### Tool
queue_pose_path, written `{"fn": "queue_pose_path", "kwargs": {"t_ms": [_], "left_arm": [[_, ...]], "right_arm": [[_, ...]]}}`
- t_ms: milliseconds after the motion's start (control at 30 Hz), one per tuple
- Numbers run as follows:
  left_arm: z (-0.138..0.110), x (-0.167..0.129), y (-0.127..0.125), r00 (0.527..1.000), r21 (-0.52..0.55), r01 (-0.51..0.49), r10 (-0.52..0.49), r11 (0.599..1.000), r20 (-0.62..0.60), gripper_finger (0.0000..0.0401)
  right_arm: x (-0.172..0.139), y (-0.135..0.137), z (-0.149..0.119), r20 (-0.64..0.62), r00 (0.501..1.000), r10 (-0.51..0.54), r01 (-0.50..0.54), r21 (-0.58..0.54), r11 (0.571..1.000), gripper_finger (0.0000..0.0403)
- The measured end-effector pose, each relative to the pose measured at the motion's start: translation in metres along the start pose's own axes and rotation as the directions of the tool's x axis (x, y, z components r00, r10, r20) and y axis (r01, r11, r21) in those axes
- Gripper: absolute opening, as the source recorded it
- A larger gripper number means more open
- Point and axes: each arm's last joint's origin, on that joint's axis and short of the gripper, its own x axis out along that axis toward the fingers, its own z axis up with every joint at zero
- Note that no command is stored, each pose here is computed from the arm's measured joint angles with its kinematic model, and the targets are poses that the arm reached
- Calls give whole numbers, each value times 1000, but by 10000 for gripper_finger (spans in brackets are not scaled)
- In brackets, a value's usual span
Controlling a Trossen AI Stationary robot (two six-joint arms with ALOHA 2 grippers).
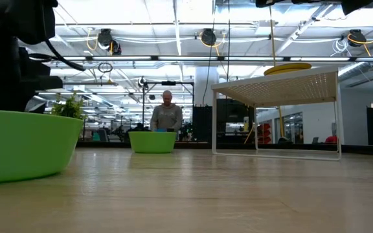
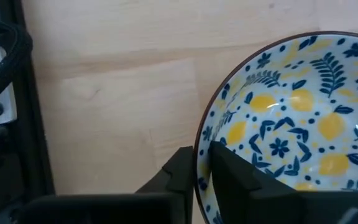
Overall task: Pick & Place Mini bowls
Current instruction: Stack the right yellow patterned bowl on top of the other yellow patterned bowls on the shelf
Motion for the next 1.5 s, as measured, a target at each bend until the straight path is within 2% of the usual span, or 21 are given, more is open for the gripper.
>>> {"fn": "queue_pose_path", "kwargs": {"t_ms": [167, 433, 700, 933, 1233, 1500], "left_arm": [[1, -2, -2, 999, -9, 25, -25, 1000, 22, 15], [0, 0, -1, 1000, 2, 7, -7, 1000, 11, 45], [1, -1, -2, 999, 3, 22, -22, 1000, 24, 19], [0, 0, -1, 1000, 6, 14, -14, 1000, 16, 41], [1, -1, -2, 1000, 4, 22, -22, 1000, 21, 23], [0, 0, -2, 1000, 6, 18, -18, 1000, 16, 39]], "right_arm": [[0, 0, 0, 0, 1000, 0, 0, 0, 1000, 0], [0, 0, 0, 0, 1000, 0, 0, 0, 1000, 0], [0, 0, 0, 0, 1000, 0, 0, 0, 1000, 0], [0, 0, 0, 0, 1000, 0, 0, 0, 1000, 0], [0, 0, 0, 0, 1000, 0, 0, 0, 1000, 0], [0, 0, 0, 0, 1000, 0, 0, 0, 1000, 0]]}}
